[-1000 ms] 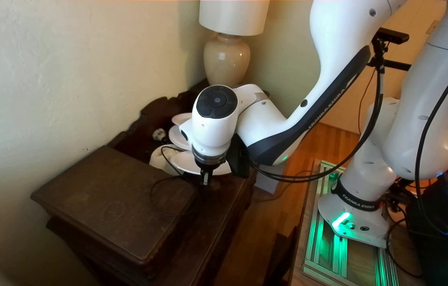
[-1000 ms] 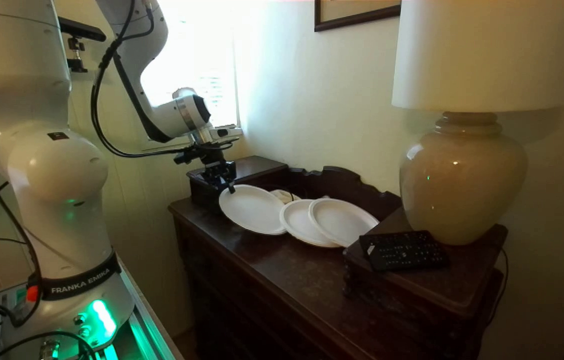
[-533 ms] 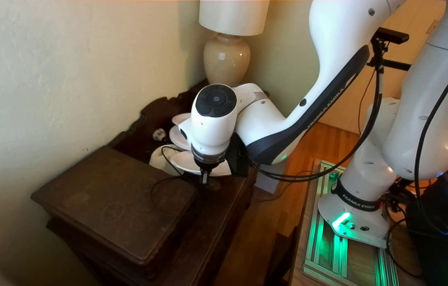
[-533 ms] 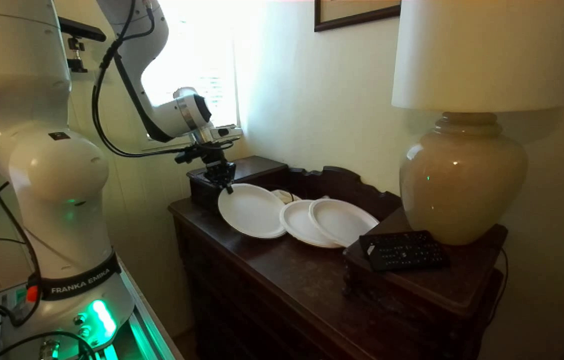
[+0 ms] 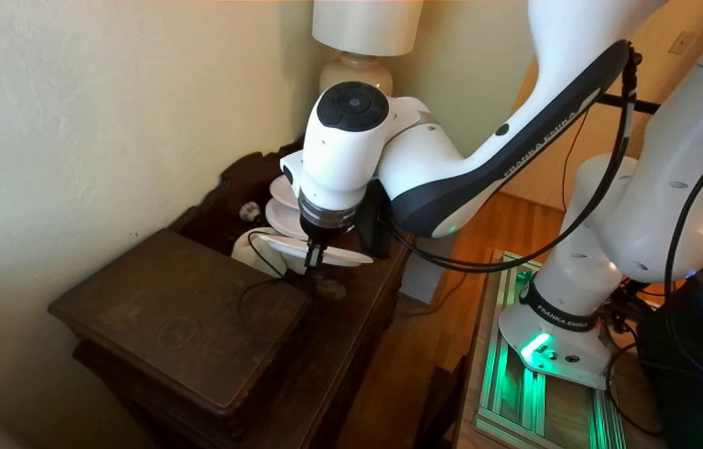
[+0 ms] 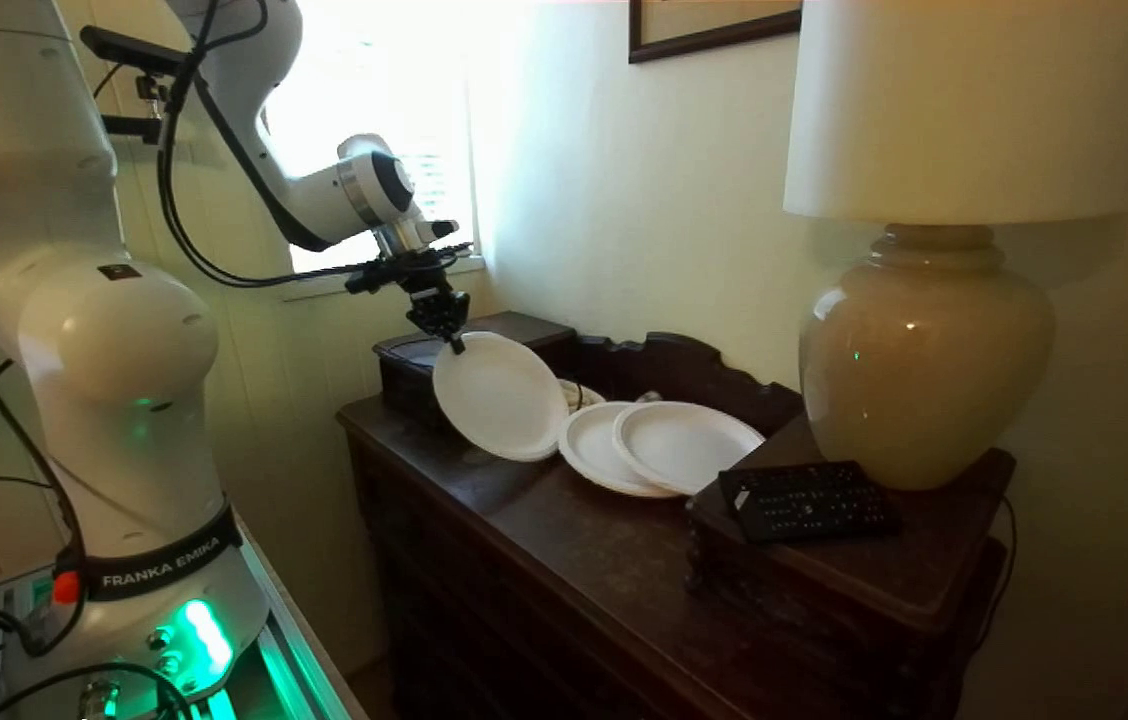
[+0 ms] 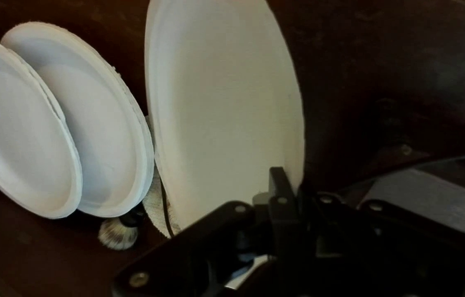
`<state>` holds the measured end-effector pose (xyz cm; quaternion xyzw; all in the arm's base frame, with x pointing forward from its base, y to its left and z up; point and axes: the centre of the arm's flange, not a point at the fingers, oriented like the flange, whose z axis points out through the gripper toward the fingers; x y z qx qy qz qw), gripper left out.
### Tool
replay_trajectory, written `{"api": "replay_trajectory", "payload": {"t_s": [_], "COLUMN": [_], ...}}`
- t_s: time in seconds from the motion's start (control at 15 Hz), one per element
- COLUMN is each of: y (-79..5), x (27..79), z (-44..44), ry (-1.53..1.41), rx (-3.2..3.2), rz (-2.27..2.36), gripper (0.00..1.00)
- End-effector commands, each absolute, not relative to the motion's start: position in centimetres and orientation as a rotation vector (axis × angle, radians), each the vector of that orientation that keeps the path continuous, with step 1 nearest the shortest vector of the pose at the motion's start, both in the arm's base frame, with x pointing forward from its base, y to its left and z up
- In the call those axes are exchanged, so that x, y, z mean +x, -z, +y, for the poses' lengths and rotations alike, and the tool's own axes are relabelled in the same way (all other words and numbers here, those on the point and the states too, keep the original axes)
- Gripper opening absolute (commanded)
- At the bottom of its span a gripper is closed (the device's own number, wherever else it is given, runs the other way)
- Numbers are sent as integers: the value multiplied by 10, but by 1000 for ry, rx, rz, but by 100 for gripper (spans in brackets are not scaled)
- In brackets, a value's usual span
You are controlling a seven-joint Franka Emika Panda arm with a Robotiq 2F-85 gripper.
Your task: Stack the plates
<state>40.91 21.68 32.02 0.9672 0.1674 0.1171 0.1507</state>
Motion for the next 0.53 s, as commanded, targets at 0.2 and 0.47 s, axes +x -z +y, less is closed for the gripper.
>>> {"api": "replay_trajectory", "payload": {"t_s": [0.2,0.47], "y": [-371,-377], "x": [393,394], "z": [216,213], "ry": [-401,-415], "rx": [2768,2721], "rz": [469,464], "gripper": [5,5]}}
